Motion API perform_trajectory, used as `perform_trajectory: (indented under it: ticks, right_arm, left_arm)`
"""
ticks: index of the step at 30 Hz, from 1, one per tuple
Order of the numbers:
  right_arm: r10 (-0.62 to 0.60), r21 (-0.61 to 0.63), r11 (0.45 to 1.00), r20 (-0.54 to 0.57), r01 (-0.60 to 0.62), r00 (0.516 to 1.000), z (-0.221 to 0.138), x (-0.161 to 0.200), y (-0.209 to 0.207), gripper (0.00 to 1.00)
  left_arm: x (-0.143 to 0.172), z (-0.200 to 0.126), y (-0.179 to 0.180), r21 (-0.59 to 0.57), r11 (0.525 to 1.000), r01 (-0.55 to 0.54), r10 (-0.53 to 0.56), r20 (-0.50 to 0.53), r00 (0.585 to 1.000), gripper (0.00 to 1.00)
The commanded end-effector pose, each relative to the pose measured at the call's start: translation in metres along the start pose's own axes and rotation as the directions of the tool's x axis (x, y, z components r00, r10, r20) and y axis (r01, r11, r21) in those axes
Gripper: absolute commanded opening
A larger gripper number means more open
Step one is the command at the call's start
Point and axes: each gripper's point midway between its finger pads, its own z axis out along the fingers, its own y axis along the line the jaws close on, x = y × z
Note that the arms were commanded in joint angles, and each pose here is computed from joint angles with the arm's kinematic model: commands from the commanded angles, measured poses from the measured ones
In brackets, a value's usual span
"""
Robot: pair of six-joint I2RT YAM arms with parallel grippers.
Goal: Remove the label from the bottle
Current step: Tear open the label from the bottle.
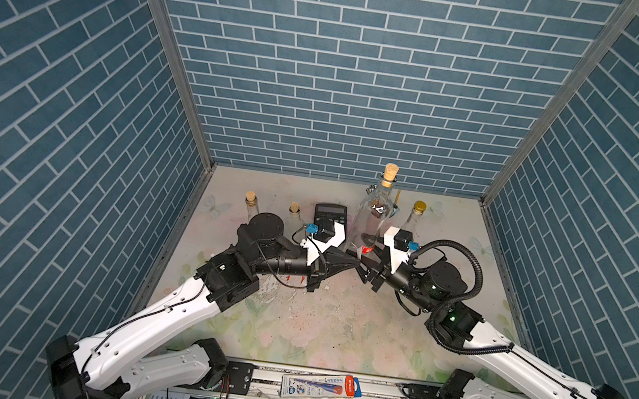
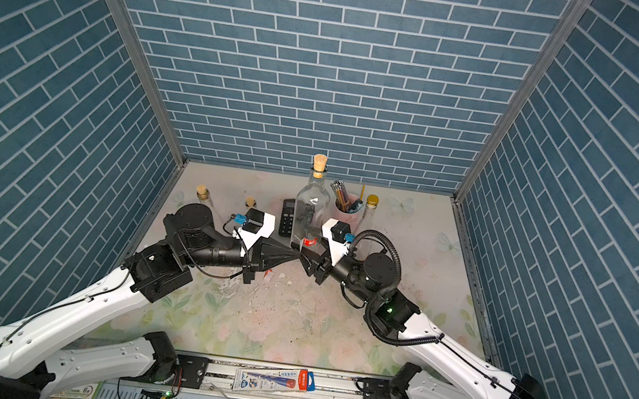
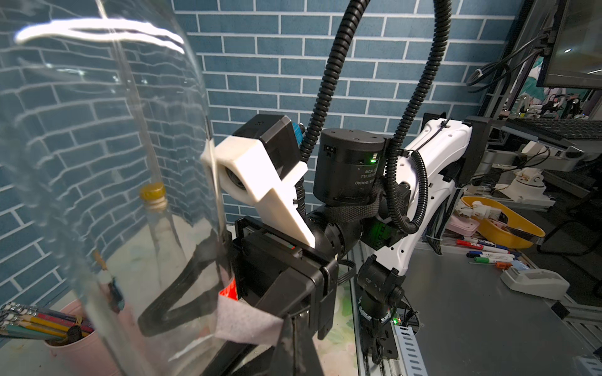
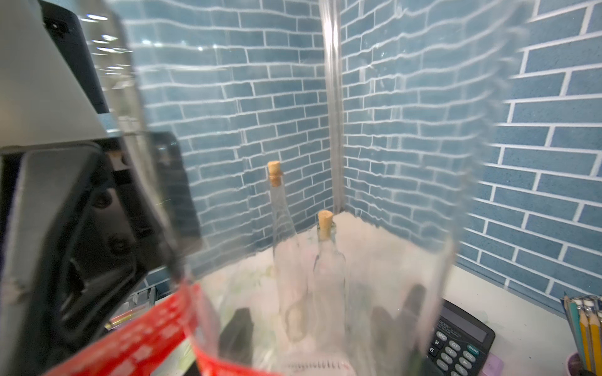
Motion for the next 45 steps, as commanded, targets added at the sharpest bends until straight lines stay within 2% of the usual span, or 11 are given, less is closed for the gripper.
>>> perform_trajectory:
  ticks: [1,27,45]
  right_arm:
    - [-0.041,0.008,0.999,0.131,0.04,0.991,-0.001,-0.041,0.001,0.0]
    - [-0.054,0.031,0.998,0.107,0.05,0.993,0.002,-0.035,-0.003,0.0]
    - [-0.066,0.034,0.997,0.089,0.063,0.994,0.005,-0.03,-0.003,0.0]
  left_arm:
    - [-0.022,-0.004,-0.014,0.05,0.998,-0.028,0.025,0.062,0.998,0.0]
    - [-0.029,0.001,-0.028,0.157,0.988,0.001,-0.013,0.074,0.997,0.0]
    - [-0.033,0.007,-0.032,0.164,0.986,-0.019,0.008,0.07,0.998,0.0]
